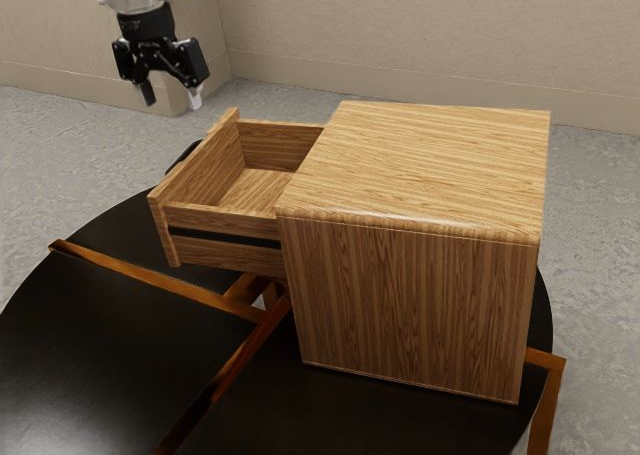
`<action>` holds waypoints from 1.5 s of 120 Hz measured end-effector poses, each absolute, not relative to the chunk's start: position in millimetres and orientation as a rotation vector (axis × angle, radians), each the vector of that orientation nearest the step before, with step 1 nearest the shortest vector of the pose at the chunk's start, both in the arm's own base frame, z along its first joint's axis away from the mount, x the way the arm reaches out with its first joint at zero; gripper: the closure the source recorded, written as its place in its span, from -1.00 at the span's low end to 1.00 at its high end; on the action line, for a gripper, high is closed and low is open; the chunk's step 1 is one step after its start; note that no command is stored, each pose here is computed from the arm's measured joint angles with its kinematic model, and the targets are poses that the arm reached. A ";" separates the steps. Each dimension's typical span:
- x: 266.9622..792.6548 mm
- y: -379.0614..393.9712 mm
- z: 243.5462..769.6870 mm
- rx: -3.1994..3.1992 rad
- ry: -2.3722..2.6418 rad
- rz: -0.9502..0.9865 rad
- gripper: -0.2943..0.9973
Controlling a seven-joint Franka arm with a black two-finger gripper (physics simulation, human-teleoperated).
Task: Push the drawer handle with one arm to close the drawer
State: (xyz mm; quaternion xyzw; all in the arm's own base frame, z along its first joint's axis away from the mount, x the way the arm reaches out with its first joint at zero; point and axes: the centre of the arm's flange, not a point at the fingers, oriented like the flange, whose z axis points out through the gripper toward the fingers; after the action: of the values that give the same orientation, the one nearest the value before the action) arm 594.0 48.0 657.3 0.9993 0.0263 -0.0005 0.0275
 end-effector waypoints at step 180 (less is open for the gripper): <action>497.6 234.5 612.7 3.227 0.651 0.017 0.12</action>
State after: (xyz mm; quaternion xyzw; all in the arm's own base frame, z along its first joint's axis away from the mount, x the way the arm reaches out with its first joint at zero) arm 497.6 234.5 612.7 0.9775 0.1971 0.0052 -0.0753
